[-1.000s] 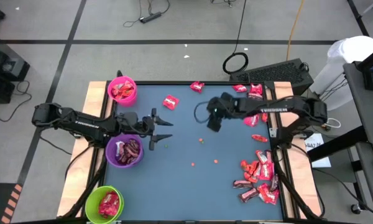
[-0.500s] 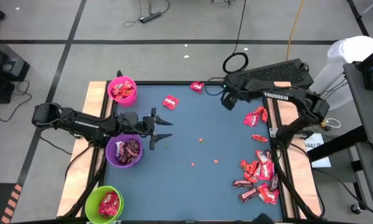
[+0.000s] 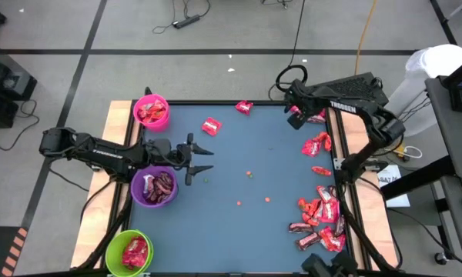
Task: Organize candy in baskets
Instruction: Put the brown chocolate into the violet bucket
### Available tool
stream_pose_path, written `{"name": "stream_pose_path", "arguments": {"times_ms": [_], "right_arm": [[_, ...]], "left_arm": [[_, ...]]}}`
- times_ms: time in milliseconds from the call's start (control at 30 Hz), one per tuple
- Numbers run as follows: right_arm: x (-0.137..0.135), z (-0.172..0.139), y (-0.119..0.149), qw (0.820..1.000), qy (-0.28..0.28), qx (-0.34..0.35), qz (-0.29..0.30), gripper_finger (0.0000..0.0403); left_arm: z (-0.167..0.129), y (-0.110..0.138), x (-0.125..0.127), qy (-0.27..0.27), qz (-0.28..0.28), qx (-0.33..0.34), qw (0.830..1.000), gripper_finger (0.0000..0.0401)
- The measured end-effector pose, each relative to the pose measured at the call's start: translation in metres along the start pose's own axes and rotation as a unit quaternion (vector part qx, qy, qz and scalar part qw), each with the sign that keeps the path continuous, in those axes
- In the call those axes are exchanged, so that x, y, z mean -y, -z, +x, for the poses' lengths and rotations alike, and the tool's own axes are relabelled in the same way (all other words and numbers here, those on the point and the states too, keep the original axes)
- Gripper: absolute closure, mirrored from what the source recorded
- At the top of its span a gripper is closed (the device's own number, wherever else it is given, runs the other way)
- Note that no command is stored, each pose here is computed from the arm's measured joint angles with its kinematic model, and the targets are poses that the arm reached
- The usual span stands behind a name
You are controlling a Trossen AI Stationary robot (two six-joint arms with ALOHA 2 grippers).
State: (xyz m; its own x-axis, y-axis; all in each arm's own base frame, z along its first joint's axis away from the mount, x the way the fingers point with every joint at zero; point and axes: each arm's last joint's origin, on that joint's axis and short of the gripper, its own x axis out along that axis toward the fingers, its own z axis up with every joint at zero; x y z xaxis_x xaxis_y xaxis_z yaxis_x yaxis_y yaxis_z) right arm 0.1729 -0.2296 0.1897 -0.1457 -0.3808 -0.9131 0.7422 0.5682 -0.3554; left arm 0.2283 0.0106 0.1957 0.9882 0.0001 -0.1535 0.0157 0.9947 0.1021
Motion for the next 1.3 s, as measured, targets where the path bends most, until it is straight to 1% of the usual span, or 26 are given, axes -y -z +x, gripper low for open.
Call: {"name": "stream_pose_path", "arguments": {"times_ms": [200,267,333,400,533,600,700,833,967,1000,1033,1167,1300], "right_arm": [[0.002,0.033,0.003,0.997,0.002,-0.075,-0.023,0.0156],[0.002,0.041,0.004,0.995,0.014,-0.095,-0.028,0.0158],[0.001,0.046,0.004,0.993,0.045,-0.105,-0.036,0.0161],[0.001,0.048,0.003,0.991,0.061,-0.109,-0.041,0.0165],[0.001,0.05,0.003,0.989,0.062,-0.113,-0.067,0.0181],[0.001,0.05,0.003,0.989,0.06,-0.114,-0.079,0.0197],[0.001,0.05,0.003,0.987,0.055,-0.114,-0.097,0.0236],[0.0,0.05,0.003,0.986,0.041,-0.113,-0.114,0.0305],[-0.001,0.05,0.003,0.987,0.029,-0.111,-0.115,0.0378],[-0.002,0.05,0.003,0.986,0.029,-0.111,-0.117,0.0389],[-0.002,0.049,0.003,0.986,0.029,-0.112,-0.119,0.0395],[-0.007,0.04,0.004,0.986,0.025,-0.107,-0.128,0.0394],[-0.014,0.018,0.004,0.989,0.027,-0.07,-0.124,0.0401]], "left_arm": [[0.0,0.0,0.0,0.0,0.0,0.0,1.0,0.0173],[0.0,0.0,0.0,0.0,0.0,0.0,1.0,0.0173],[0.0,0.0,0.0,0.0,0.0,0.0,1.0,0.0173],[0.0,0.0,0.0,0.0,0.0,0.0,1.0,0.0173],[0.0,0.0,0.0,0.0,0.0,0.001,1.0,0.0173],[0.0,-0.001,0.0,0.0,0.0,0.004,1.0,0.0173],[0.0,-0.001,0.0,0.0,0.0,0.004,1.0,0.0173],[0.0,-0.001,0.0,0.0,0.0,0.004,1.0,0.0173],[0.0,-0.001,0.0,0.0,0.0,0.005,1.0,0.0173],[0.0,-0.001,0.0,0.0,0.0,0.005,1.0,0.0173],[0.0,-0.001,0.0,0.0,0.0,0.004,1.0,0.0173],[0.0,-0.001,0.0,0.0,0.0,0.004,1.0,0.0173],[0.0,-0.001,0.0,0.0,-0.001,0.004,1.0,0.0173]]}}
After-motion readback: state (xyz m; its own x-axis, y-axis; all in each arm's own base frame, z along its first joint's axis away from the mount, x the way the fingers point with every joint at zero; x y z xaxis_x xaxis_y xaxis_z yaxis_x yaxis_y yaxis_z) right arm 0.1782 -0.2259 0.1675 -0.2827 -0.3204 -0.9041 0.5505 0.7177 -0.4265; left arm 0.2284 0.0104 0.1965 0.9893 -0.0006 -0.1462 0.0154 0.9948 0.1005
